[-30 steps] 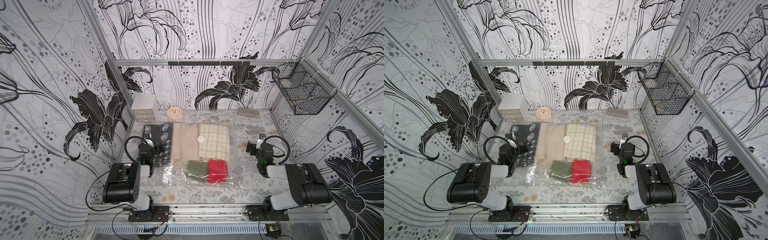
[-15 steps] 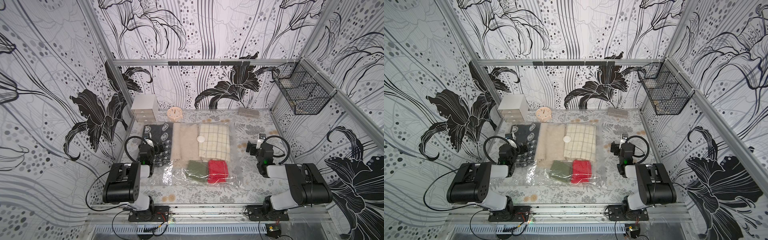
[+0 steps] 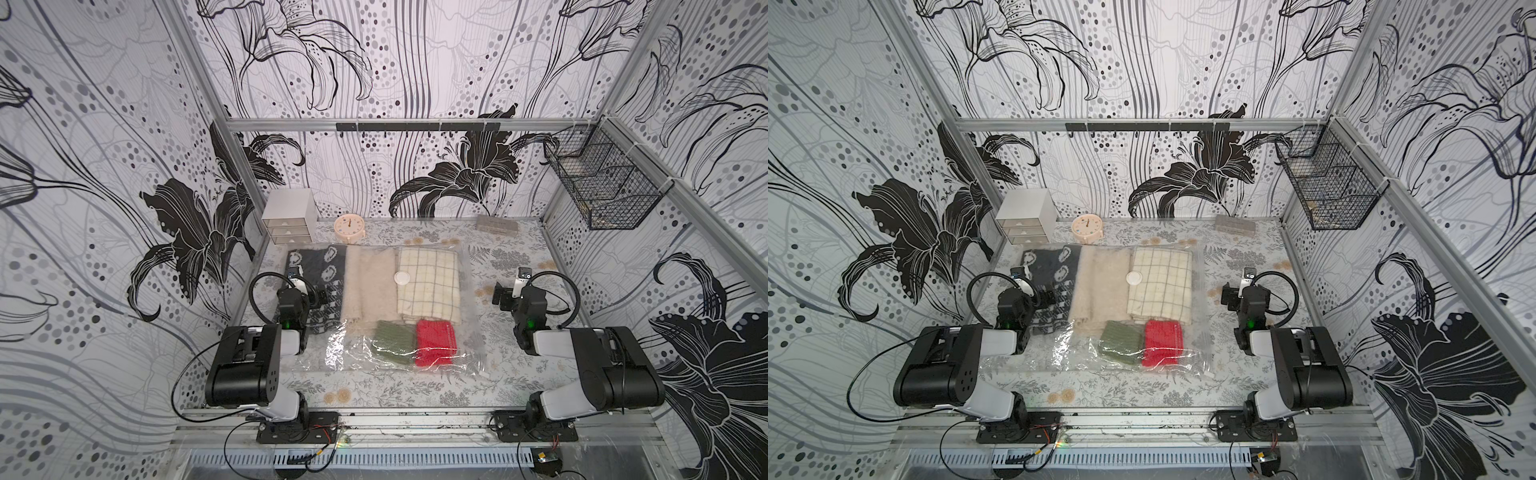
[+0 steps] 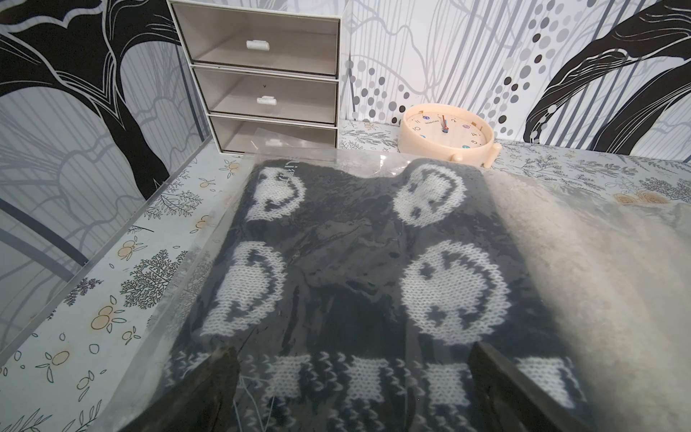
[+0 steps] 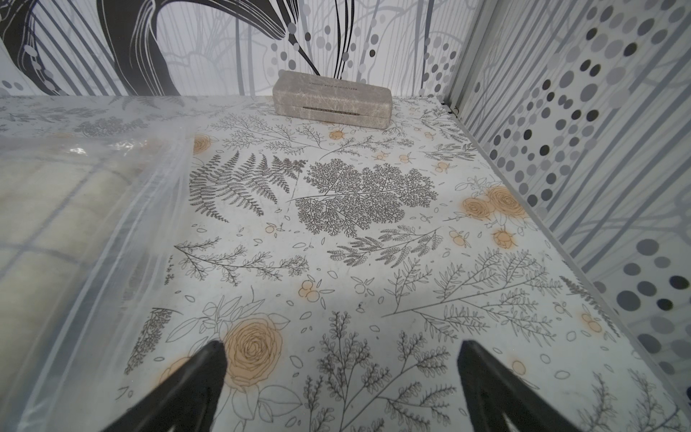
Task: Take the scarf out of the vacuum bag
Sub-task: Open the vacuum bag at the center of the board.
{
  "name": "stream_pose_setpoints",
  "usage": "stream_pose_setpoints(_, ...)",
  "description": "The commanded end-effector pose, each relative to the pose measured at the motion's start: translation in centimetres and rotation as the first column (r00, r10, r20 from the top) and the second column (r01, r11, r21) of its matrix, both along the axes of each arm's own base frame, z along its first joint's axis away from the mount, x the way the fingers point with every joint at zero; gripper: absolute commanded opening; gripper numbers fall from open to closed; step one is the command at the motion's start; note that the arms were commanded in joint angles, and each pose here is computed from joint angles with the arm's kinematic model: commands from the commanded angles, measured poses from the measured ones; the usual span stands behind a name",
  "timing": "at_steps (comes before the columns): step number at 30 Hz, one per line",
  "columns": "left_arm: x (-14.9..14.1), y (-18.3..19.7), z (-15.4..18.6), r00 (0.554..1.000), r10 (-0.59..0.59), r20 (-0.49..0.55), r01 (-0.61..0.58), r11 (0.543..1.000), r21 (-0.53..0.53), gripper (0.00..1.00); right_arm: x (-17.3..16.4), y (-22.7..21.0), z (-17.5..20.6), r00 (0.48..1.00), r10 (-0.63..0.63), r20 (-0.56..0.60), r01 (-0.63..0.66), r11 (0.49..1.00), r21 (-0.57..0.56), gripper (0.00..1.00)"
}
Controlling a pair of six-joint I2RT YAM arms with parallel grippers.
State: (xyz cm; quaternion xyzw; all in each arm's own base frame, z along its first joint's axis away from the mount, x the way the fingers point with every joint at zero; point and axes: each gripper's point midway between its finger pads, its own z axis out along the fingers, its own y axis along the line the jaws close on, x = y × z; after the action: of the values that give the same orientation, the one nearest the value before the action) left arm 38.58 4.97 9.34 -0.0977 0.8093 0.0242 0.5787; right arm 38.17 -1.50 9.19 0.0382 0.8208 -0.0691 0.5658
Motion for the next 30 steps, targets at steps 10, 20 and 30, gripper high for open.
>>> stream_pose_setpoints(10, 0.3, 1.3, 2.7, 0.994, 0.069, 0.086, -0.071, 0.997, 0.015, 0.99, 0.1, 0.3, 0.9, 1.000, 0.005, 0.024, -0.005, 1.000, 0.005, 1.00)
stream_pose_setpoints(20, -1.4, -0.3, 10.0, 0.969, 0.197, 0.150, -0.206, 0.977, 0.047, 0.99, -1.1, -0.6, 5.9, 0.985, -0.106, -0.139, 0.120, 0.988, 0.093, 1.00)
stream_pose_setpoints(30, 1.5, -8.3, 13.0, 0.943, 0.311, -0.118, -0.299, 0.948, 0.110, 0.99, -2.3, 2.3, 10.1, 0.978, -0.113, -0.176, 0.148, 0.968, 0.202, 1.00)
